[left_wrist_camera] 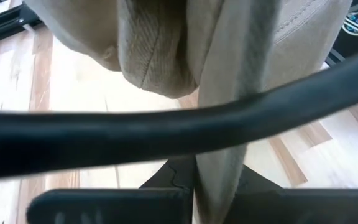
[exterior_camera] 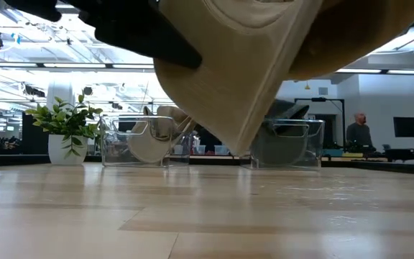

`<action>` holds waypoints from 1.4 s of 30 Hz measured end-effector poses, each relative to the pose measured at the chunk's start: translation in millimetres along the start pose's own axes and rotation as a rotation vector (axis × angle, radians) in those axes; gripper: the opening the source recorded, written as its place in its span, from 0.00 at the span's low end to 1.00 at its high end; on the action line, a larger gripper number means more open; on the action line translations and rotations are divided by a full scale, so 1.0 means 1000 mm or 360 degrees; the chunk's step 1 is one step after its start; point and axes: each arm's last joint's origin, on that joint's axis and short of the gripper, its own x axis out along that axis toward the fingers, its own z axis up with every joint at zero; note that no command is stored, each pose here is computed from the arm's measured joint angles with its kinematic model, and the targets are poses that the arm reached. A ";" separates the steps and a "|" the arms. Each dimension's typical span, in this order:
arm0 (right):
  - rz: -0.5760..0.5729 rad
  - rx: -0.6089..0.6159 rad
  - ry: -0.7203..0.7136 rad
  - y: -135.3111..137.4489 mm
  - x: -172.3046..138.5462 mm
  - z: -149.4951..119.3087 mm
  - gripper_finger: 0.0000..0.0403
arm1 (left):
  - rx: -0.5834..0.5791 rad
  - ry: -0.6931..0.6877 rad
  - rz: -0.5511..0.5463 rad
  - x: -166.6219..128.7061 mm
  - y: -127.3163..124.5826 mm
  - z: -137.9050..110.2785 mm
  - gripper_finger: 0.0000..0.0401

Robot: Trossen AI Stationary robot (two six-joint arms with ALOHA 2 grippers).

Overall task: Pick & Place hat
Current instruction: Put the brown cap into the left transparent bin

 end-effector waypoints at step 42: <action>-0.0150 0.0003 0.0301 0.004 0.061 -0.009 0.55 | 0.0028 0.0034 0.0464 -0.003 0.002 0.001 0.05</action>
